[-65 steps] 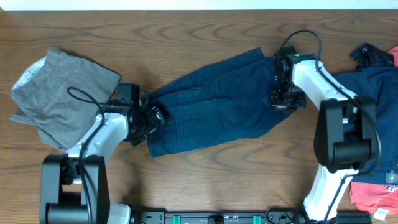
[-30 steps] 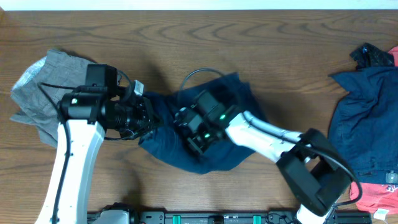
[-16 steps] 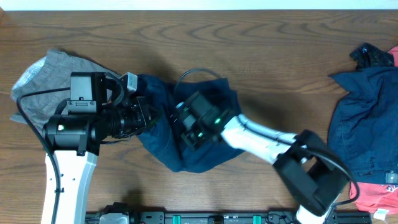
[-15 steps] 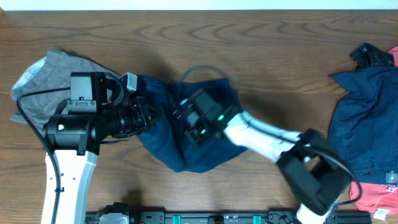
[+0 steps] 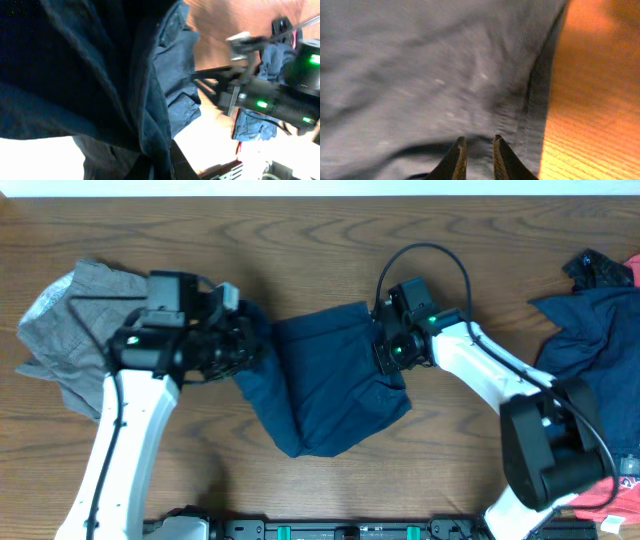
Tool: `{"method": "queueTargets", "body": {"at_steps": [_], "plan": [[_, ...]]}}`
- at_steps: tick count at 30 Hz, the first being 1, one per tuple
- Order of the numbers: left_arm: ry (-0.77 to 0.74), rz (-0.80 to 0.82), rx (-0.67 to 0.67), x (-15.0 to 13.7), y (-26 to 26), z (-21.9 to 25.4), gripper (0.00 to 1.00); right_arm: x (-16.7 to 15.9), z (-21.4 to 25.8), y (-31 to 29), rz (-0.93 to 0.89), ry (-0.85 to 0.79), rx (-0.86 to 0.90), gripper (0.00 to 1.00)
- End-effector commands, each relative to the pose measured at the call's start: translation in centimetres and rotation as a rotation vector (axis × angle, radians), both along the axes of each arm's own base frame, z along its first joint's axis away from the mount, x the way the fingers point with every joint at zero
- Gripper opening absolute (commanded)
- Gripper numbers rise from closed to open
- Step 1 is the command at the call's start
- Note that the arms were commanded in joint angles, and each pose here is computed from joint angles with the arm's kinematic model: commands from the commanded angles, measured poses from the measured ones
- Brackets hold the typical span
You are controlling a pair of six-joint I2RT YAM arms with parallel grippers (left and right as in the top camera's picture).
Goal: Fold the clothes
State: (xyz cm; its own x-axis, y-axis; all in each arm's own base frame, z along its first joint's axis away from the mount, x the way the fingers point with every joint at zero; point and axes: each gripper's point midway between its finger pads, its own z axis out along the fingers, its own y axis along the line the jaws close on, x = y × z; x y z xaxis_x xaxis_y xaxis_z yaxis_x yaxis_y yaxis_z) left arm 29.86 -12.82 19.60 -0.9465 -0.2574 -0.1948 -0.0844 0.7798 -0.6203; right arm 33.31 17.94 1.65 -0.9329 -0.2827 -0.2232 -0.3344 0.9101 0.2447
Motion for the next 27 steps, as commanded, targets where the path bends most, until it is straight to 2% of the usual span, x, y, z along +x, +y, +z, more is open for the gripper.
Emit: {"method": "queueTargets", "body": {"at_steps": [1,9,16,17,18,19,20,24,27], "plan": [[0.023,-0.034,-0.012,0.4,-2.2,-0.9,0.06,-1.9,-2.9,-1.0,0.005,0.083,-0.055,0.15],[0.084,-0.156,-0.037,0.7,-9.6,-4.6,0.06,-3.3,-3.8,-0.8,-0.007,0.135,-0.072,0.12],[0.030,-0.274,-0.057,0.5,-15.1,-6.2,0.07,-3.4,-3.8,-0.9,-0.038,0.148,-0.072,0.13],[0.024,-0.276,-0.050,0.5,-15.3,-6.4,0.10,-3.5,-3.8,-1.0,-0.042,0.154,-0.076,0.13],[0.016,-0.271,-0.040,0.7,-15.2,-6.6,0.17,-3.5,-3.6,-1.2,-0.049,0.160,-0.081,0.11],[0.005,-0.257,-0.021,1.1,-14.9,-6.7,0.28,-3.4,-3.3,-1.5,-0.067,0.166,-0.089,0.10],[-0.021,-0.241,-0.006,1.9,-14.4,-6.5,0.33,-3.1,-2.5,-2.5,-0.108,0.167,-0.110,0.09],[-0.074,-0.180,-0.017,4.6,-12.4,-5.3,0.38,-0.7,1.6,-6.2,-0.248,0.102,-0.170,0.09],[-0.124,-0.108,-0.023,7.1,-10.3,-4.7,0.41,1.7,6.6,-7.9,-0.310,-0.009,-0.131,0.11]]}}
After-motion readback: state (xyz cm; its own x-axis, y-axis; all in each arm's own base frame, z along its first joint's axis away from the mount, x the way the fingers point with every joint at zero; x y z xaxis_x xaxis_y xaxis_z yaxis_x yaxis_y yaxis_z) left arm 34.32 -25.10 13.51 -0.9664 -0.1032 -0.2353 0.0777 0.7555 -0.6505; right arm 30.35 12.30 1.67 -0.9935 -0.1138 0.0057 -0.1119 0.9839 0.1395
